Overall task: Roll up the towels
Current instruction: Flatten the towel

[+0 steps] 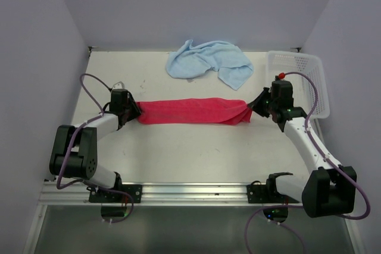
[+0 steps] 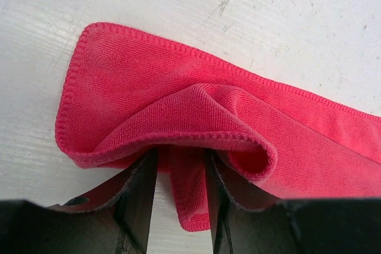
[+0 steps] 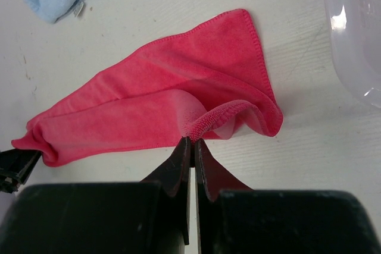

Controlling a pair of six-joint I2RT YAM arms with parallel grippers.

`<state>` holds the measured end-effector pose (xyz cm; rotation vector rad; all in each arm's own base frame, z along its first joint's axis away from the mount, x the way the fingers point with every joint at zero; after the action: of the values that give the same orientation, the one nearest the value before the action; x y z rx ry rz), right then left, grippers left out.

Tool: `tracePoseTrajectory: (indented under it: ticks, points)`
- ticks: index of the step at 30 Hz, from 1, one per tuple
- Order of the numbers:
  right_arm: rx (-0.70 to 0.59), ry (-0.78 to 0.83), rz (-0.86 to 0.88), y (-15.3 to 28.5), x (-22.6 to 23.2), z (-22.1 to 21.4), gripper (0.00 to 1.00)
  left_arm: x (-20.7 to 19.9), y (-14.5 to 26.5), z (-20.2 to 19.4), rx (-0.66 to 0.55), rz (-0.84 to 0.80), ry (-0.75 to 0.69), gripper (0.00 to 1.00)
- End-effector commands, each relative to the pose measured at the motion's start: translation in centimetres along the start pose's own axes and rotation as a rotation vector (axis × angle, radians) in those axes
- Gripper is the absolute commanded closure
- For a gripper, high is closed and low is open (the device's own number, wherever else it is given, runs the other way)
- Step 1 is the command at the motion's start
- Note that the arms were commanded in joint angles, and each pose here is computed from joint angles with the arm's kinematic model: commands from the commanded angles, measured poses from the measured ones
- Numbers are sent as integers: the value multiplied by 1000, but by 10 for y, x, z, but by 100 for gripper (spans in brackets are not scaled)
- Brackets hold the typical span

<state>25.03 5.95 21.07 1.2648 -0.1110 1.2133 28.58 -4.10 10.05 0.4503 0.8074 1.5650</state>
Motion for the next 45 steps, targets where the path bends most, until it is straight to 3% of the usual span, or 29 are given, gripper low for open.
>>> tracePoseTrajectory:
  ticks: [1, 19, 22, 32, 37, 45]
  points:
    - [-3, 14, 41, -3, 4, 4, 100, -7, 0, 23, -95, -48, -26, 59]
    - [-3, 5, 37, -2, 0, 3, 100, -8, 5, 24, -99, -69, -28, 71]
    - [0, -1, 37, -2, 0, 3, 100, -9, 7, 26, -99, -68, -29, 81]
    - [-33, 5, 26, 4, 0, 7, 100, -12, 29, 47, -146, -61, -39, 85]
    - [-34, -3, 32, 4, 1, 8, 100, -11, 41, 54, -127, -32, -54, 99]
    - [-52, -2, 42, 11, 6, 12, 100, -12, 60, 70, -137, 5, -15, 100]
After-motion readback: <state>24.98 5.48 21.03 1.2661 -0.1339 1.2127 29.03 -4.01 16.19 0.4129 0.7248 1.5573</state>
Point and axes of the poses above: each gripper's point midway between its finger pads, its own y axis back along the fingers, its own x axis along the line the jaws close on, z = x × y, the point moved 10 cm from there along y, back along the fingers, and after that the axes turned 15 degrees about -y, right-handed, at the moved point
